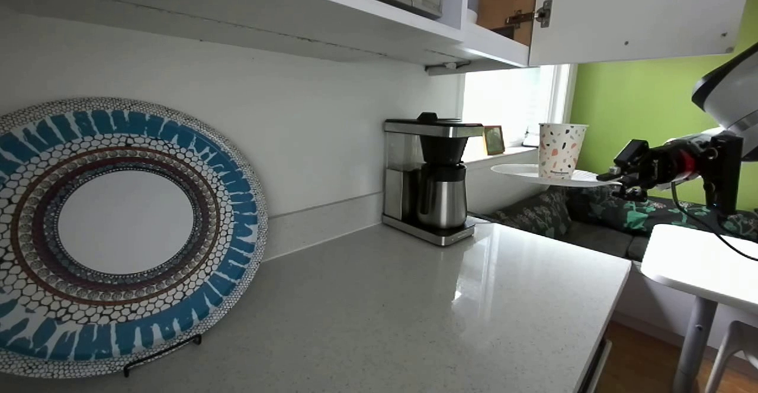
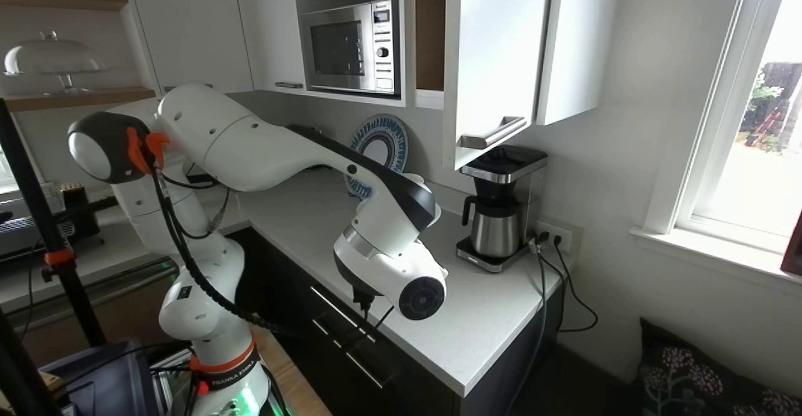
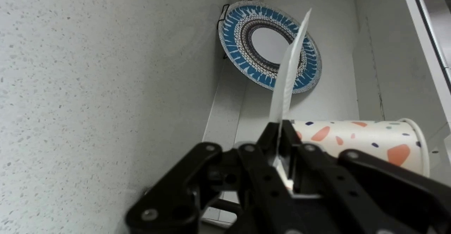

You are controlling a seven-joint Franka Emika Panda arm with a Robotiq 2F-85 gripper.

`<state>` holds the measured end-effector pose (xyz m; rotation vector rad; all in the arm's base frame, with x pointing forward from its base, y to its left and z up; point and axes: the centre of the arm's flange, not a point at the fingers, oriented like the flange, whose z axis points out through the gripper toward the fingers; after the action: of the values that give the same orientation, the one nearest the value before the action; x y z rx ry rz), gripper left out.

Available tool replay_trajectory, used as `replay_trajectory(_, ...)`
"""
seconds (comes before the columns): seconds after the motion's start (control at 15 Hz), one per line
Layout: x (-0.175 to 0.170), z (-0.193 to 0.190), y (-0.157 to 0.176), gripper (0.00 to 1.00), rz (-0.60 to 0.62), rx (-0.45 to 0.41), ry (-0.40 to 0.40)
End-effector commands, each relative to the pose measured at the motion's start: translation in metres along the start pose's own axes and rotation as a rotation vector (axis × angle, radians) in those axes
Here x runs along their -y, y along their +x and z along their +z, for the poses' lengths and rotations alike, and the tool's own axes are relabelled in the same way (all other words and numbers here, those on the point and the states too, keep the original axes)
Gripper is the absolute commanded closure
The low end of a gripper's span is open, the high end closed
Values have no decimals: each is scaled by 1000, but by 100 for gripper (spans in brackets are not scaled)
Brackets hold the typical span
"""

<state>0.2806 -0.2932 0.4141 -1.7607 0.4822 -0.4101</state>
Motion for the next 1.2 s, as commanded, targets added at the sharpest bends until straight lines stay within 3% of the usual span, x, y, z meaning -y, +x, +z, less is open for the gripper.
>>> replay_trajectory(0.0,18,2,-18,98,6,-68,3)
replay_trajectory(1.0,59,-20,-50,98,-16,-162,13)
replay_trajectory(1.13,56,-24,-38,94,-30,-127,10)
